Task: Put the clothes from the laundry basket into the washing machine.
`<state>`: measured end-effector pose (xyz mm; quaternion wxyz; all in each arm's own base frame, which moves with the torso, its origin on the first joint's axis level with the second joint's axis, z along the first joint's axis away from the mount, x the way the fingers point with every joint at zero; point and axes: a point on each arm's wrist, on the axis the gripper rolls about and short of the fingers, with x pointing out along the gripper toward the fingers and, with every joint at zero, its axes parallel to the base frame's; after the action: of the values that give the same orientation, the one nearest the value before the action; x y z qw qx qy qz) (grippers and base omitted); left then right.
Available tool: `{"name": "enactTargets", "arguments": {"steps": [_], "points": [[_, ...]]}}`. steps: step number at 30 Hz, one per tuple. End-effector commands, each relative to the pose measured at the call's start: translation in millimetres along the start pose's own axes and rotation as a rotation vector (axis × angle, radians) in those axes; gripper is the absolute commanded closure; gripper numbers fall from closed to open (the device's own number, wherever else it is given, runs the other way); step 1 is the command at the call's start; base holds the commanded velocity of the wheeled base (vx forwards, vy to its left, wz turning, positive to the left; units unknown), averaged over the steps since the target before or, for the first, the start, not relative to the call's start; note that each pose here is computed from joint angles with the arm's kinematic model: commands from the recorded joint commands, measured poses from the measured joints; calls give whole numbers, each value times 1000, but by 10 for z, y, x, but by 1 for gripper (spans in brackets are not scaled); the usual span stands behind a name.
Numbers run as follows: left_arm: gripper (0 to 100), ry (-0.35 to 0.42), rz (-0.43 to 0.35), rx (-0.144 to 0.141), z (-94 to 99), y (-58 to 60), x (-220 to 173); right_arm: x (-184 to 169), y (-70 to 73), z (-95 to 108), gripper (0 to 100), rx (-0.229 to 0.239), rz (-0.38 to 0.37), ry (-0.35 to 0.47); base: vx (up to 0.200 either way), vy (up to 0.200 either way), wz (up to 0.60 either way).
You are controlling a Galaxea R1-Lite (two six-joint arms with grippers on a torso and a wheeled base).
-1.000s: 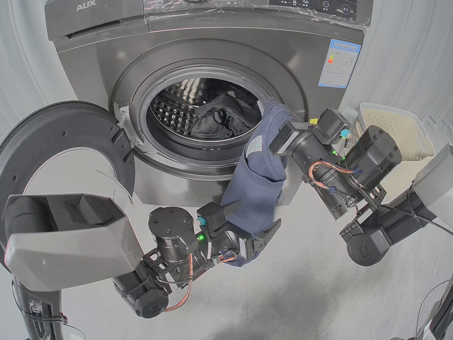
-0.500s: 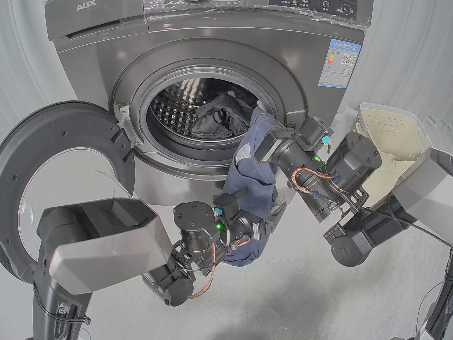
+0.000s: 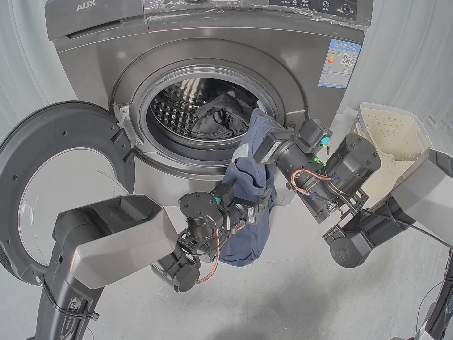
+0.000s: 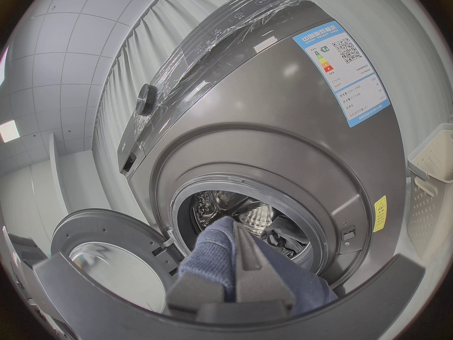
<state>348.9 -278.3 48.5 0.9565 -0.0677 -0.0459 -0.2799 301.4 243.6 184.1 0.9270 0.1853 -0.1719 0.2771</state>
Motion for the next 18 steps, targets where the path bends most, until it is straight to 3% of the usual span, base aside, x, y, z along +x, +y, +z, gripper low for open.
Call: {"name": "enactTargets", "arguments": {"steps": [1,10,18], "points": [[100,-8,17,1,30,70,12,-2,1,6,100,-1,1,-3,0,0,0],[100,-40,27,0,172,128,-12,-10,-13,4,100,-2,-2,-4,0,0,0],[100,15,11,6,243,112,-247,-3,-26,-7,100,-4,-3,-2,0,0,0]]}}
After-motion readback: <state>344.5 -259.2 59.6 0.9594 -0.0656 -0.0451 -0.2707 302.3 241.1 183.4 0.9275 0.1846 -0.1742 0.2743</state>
